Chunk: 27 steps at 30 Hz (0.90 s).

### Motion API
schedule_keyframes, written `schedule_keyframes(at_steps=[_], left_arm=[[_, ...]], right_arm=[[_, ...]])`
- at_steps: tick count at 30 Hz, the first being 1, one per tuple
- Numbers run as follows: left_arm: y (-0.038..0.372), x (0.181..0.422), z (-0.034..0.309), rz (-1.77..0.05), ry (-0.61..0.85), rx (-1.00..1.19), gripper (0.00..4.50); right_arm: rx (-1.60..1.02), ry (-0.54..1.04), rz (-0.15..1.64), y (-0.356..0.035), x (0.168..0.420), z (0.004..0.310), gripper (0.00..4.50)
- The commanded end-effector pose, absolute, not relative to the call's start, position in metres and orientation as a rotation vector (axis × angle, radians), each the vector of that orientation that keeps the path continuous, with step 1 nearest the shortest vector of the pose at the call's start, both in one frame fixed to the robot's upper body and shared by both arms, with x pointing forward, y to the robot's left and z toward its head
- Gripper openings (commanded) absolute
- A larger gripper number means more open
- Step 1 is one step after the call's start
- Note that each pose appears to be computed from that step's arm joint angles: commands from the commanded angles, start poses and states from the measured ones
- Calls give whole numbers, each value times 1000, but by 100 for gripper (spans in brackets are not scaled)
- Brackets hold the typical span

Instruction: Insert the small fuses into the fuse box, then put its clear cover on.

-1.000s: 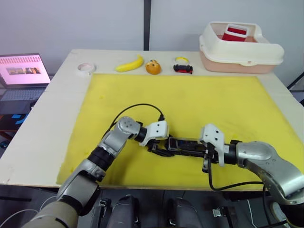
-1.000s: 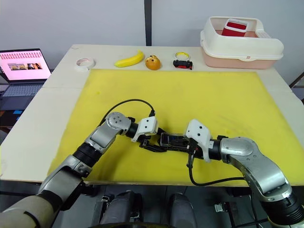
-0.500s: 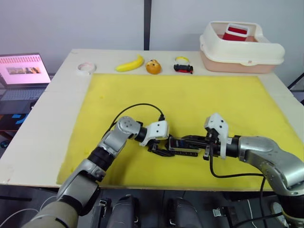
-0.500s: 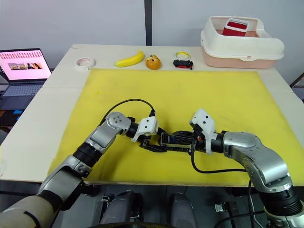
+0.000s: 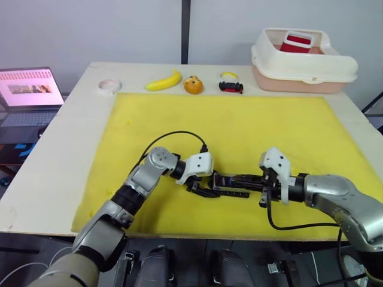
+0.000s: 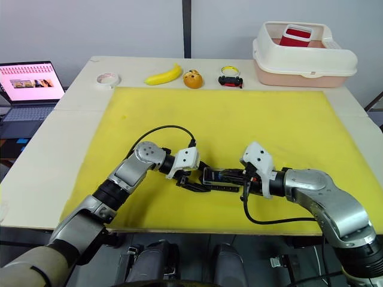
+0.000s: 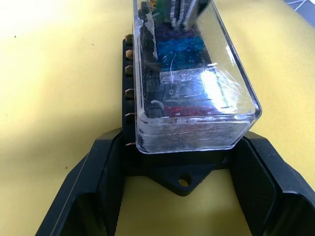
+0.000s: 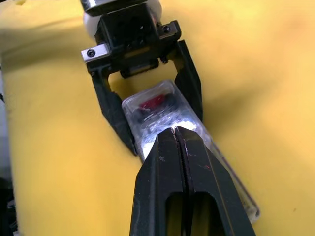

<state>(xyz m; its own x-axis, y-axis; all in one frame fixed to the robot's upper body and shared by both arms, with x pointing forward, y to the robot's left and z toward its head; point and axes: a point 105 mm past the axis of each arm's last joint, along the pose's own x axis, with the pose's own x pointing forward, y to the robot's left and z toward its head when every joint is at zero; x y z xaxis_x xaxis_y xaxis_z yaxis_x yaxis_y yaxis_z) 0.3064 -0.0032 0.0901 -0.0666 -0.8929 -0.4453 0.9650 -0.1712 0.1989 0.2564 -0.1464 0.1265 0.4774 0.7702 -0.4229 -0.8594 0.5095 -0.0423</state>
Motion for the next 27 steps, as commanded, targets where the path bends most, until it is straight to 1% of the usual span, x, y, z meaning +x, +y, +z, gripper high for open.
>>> schedule_keyframes(at_steps=[1,5,8,11,13,16,19,21,27], left_arm=[[-2,311,101,-1639,122,564,253],[-2,310,100,-1640,124,564,253],[-2,309,100,-1643,126,562,253],[-2,309,99,-1645,128,561,253],[-1,309,98,-1645,130,561,253],[-1,309,98,-1645,131,562,253],[-2,309,98,-1646,131,562,253],[-2,308,98,-1648,131,561,253],[-2,306,96,-1654,134,563,253]], right_arm=[[-199,562,882,-172,259,89,1],[-154,430,914,-167,263,117,1],[-100,305,962,-162,263,151,1],[-59,255,973,-161,263,163,1],[-68,299,961,-162,261,152,1],[-212,520,901,-175,254,102,1],[-249,627,880,-184,245,79,1],[-236,647,854,-186,245,76,1],[-231,640,817,-190,251,81,1]])
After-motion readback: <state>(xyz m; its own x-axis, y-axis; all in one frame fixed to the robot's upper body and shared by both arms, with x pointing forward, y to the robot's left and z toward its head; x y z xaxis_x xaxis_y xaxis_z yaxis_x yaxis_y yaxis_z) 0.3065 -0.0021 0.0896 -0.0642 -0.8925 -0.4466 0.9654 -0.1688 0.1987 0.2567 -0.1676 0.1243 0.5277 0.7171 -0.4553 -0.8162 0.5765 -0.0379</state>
